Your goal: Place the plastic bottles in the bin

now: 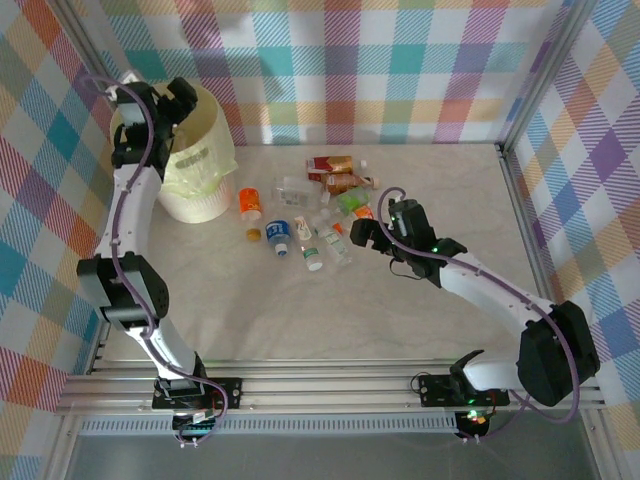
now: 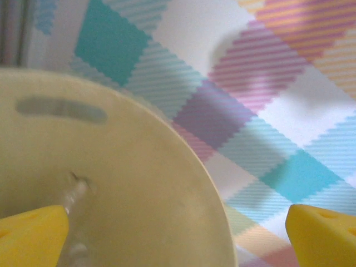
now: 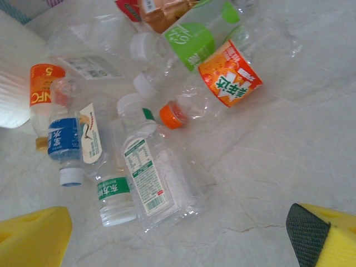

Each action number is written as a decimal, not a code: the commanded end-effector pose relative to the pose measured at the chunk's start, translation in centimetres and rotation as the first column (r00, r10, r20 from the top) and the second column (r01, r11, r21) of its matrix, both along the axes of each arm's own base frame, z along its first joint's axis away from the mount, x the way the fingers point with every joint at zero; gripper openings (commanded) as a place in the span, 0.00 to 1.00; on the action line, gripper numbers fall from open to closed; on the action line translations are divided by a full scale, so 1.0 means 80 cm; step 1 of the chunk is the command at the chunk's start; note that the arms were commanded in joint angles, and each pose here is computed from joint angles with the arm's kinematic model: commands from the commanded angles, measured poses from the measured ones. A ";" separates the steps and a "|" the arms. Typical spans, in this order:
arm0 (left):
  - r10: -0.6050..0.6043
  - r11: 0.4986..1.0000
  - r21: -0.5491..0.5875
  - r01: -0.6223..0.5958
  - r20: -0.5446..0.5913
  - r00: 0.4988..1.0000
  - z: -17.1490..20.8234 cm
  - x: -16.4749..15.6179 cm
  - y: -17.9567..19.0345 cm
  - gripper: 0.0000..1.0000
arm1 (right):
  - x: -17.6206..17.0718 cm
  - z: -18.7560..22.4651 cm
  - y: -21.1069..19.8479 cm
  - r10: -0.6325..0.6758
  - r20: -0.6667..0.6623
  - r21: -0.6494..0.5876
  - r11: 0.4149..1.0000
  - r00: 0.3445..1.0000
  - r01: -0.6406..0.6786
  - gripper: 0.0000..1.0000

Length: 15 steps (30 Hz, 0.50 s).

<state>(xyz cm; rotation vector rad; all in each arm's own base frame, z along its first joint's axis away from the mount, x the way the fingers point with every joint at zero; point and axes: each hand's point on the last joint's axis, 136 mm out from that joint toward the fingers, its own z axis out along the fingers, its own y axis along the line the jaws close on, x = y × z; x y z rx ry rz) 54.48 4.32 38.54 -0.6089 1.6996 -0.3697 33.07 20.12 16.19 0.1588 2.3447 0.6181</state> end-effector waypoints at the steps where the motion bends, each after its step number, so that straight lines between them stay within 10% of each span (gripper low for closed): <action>1: -0.150 0.984 -0.076 0.160 0.122 0.981 0.038 -0.024 -0.056 1.00 | 0.000 -0.029 -0.001 -0.024 -0.074 0.002 1.000 0.997 0.024 1.00; 7: -0.236 0.965 -0.086 0.249 0.138 0.962 0.045 -0.062 -0.106 1.00 | 0.001 -0.044 0.026 0.012 -0.159 0.091 0.996 0.987 0.003 1.00; 15: -0.368 0.915 -0.148 0.376 0.081 0.926 0.034 -0.107 -0.155 1.00 | -0.002 -0.064 0.084 0.380 -0.097 0.003 0.924 0.920 -0.381 0.95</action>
